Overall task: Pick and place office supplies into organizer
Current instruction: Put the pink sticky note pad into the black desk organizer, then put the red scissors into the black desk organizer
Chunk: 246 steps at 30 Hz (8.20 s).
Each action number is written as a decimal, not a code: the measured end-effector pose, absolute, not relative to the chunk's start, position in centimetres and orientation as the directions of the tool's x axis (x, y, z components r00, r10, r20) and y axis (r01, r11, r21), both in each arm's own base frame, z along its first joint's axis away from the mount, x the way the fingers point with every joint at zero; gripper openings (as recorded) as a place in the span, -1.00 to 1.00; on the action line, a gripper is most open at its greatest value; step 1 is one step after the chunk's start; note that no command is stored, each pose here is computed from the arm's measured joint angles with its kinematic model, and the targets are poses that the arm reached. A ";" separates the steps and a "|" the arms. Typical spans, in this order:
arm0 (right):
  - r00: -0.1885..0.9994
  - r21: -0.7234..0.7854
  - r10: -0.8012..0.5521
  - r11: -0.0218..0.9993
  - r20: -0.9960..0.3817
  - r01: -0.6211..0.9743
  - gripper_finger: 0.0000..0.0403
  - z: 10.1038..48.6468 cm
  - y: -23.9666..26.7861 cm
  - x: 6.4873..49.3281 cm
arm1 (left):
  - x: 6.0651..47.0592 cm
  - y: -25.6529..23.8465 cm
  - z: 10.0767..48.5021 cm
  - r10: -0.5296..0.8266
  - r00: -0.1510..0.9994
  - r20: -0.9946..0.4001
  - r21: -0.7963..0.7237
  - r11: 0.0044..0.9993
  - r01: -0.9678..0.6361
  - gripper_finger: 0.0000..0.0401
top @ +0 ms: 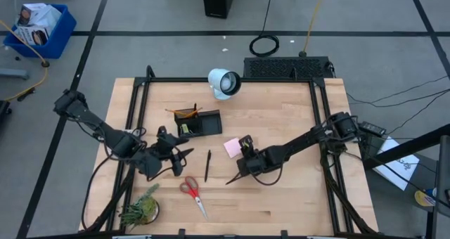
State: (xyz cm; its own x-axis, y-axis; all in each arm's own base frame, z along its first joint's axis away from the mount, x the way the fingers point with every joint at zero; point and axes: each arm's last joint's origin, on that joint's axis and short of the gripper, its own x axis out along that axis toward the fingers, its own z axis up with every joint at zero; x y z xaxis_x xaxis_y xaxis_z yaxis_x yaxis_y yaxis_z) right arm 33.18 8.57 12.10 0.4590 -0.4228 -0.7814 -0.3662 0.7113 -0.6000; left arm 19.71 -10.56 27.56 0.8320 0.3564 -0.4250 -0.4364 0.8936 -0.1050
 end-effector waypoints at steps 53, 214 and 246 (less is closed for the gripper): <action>0.745 -0.840 -0.596 0.535 -0.299 0.091 -1.00 17.5 8.3 37.1 | 18.9 -12.7 28.1 0.259 0.887 -0.381 -0.184 0.919 -0.348 -0.07; 0.942 0.039 -0.264 0.964 0.209 0.262 -0.32 22.2 2.7 9.8 | 21.2 -13.9 22.0 -0.023 0.617 -0.787 0.335 0.823 0.458 -0.07; 0.943 0.036 -0.263 0.965 0.205 0.262 -0.32 22.2 2.7 9.9 | 22.9 -16.4 18.3 0.018 0.612 -0.791 0.290 0.891 0.349 -0.07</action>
State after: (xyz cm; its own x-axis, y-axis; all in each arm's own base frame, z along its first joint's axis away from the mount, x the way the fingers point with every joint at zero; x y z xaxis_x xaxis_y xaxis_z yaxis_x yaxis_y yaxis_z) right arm 9.88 2.72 22.20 0.9426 -0.2633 0.2054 0.2616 0.9645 0.0360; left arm 22.89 -16.36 18.29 0.6116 0.0181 -0.7909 0.3490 0.8910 0.2902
